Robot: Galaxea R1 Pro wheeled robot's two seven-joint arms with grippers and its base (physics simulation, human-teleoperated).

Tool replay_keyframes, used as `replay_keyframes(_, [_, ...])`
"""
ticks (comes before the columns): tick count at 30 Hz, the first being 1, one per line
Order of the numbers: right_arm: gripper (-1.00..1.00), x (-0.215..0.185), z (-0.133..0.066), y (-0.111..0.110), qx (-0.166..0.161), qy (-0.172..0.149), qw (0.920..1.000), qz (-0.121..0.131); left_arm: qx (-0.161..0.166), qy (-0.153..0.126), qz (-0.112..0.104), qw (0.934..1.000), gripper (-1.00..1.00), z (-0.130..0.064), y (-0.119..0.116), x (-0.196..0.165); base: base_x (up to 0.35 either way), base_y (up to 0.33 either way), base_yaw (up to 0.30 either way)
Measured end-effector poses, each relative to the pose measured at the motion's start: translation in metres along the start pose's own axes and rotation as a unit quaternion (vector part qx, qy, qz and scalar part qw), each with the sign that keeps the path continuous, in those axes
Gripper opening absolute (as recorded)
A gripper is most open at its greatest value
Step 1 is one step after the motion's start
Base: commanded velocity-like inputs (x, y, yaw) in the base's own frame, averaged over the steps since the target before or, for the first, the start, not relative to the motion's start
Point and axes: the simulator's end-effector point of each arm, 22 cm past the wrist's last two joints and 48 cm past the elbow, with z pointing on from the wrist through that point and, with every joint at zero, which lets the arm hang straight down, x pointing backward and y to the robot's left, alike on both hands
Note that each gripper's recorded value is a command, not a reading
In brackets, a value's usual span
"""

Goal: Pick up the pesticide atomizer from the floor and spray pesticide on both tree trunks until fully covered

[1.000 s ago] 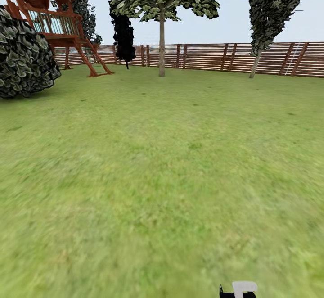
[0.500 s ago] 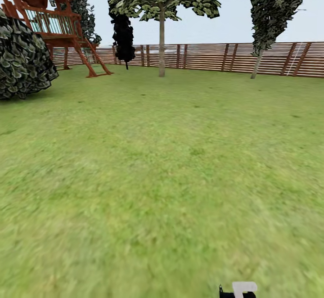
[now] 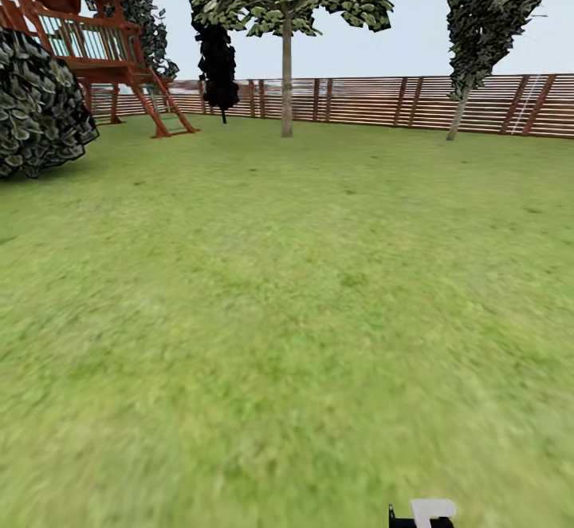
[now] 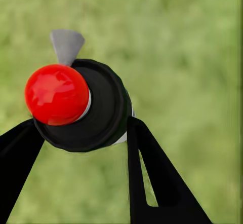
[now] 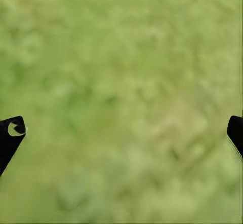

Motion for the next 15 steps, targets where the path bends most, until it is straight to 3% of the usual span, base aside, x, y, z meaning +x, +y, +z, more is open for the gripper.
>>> replay_keyframes(15, [1.0, 0.0, 0.0, 0.0001, 0.0, 0.0, 1.0, 0.0, -0.004, -0.002, 0.001, 1.0, -1.0, 0.0004, 0.0063, -0.0023, 0.339, 0.0, 0.0])
